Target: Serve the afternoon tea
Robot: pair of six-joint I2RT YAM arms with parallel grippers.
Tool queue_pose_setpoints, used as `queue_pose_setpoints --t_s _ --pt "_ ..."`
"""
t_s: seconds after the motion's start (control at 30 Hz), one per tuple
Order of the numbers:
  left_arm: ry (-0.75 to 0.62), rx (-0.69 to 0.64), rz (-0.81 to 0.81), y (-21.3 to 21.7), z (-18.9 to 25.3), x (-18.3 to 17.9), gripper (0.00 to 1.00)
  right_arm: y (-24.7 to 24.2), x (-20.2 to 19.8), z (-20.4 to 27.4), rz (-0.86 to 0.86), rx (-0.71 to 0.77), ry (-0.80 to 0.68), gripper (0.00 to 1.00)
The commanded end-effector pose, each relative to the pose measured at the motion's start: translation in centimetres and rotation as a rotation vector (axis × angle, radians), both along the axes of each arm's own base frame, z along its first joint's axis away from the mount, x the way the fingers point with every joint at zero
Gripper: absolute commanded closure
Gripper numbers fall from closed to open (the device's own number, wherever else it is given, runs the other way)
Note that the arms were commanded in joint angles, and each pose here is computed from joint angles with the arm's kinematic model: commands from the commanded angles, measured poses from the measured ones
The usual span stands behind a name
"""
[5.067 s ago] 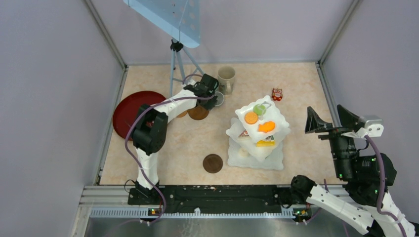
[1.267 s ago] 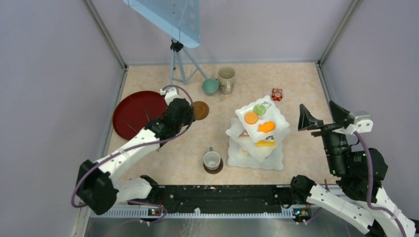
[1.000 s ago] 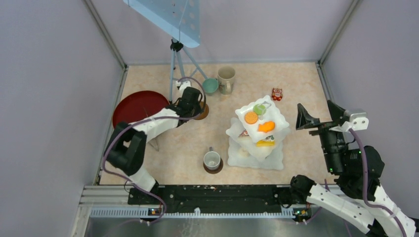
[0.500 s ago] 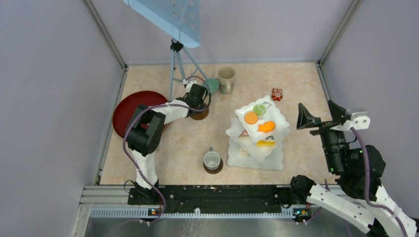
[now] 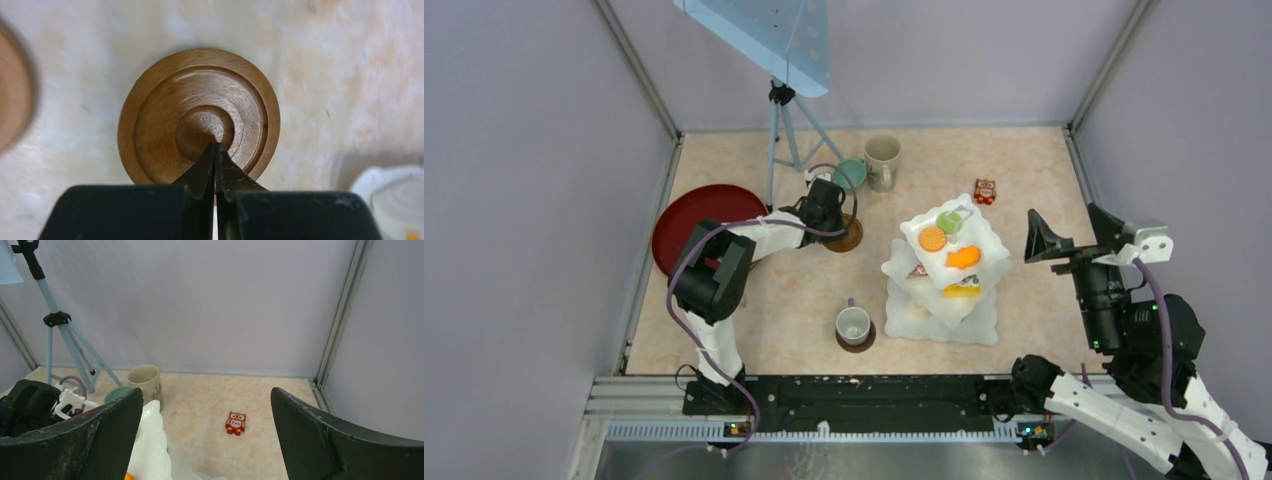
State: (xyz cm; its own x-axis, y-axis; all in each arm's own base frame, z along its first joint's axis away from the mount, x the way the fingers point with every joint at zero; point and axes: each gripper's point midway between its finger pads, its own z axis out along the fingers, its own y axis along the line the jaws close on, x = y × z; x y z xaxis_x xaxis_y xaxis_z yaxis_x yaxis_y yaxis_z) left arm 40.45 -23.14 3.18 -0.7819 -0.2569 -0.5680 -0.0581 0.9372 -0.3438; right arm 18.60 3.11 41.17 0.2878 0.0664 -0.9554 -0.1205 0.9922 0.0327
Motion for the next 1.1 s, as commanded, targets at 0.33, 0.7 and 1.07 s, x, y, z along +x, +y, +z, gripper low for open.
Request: queue_pose_setpoints --t_s 0.33,0.7,1.07 --pt "0.192 0.062 -0.210 -3.4 -1.8 -13.2 0.98 -1.1 -1.0 0.8 0.012 0.057 -0.017 0.04" --pt "0.188 0.091 -0.165 -1.1 -1.3 -15.5 0.99 -0.7 -0.9 0.8 0.029 0.068 -0.018 0.04" --pt "0.202 0.059 -0.217 -2.6 -1.4 -16.7 0.99 -0.8 -1.0 0.7 0.027 0.073 -0.012 0.04"
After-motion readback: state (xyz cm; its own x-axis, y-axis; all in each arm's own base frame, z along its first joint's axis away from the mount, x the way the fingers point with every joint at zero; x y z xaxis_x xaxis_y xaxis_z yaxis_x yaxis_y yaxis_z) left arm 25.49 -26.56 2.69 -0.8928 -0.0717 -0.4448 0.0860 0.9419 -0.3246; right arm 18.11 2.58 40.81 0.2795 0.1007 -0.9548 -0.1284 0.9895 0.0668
